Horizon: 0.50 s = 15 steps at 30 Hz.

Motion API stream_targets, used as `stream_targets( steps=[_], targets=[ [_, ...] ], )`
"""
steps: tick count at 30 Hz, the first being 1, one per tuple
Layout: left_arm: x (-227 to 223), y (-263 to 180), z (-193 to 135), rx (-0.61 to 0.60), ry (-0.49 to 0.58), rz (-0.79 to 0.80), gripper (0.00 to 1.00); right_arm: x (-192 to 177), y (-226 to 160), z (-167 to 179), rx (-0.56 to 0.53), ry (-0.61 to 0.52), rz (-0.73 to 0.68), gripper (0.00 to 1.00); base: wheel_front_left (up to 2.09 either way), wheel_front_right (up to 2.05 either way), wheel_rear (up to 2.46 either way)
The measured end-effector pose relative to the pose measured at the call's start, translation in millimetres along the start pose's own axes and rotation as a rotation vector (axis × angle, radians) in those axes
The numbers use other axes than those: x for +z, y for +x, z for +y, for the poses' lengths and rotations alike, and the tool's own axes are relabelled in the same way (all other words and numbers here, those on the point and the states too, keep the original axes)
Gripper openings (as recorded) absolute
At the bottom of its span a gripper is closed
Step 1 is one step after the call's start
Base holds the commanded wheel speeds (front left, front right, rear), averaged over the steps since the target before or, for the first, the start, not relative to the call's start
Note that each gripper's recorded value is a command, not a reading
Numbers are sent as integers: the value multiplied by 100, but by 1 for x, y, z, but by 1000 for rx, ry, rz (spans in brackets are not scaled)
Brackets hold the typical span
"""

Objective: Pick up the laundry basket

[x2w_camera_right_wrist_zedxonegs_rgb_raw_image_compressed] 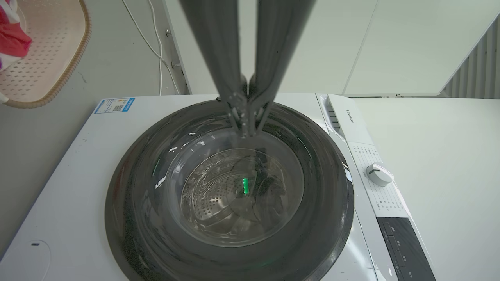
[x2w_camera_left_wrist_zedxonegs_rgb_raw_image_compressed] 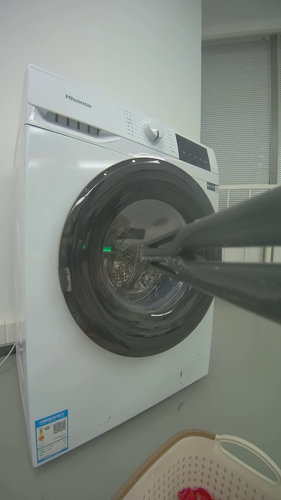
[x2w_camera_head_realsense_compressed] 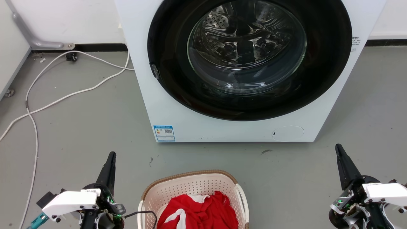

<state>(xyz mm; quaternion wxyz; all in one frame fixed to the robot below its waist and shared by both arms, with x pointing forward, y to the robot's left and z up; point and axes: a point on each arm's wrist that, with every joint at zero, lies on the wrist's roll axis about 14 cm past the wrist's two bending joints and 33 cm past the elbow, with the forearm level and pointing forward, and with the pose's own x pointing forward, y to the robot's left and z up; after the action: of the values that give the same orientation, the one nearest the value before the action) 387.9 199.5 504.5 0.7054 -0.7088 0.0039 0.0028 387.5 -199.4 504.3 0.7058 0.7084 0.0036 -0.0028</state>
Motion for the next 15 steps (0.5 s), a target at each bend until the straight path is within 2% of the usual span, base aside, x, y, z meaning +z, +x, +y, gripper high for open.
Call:
stream_targets(
  steps=[15],
  targets=[
    [0, 0, 0, 0, 0, 0, 0, 0, 0, 0, 0, 0, 0, 0, 0, 0, 0]
  ],
)
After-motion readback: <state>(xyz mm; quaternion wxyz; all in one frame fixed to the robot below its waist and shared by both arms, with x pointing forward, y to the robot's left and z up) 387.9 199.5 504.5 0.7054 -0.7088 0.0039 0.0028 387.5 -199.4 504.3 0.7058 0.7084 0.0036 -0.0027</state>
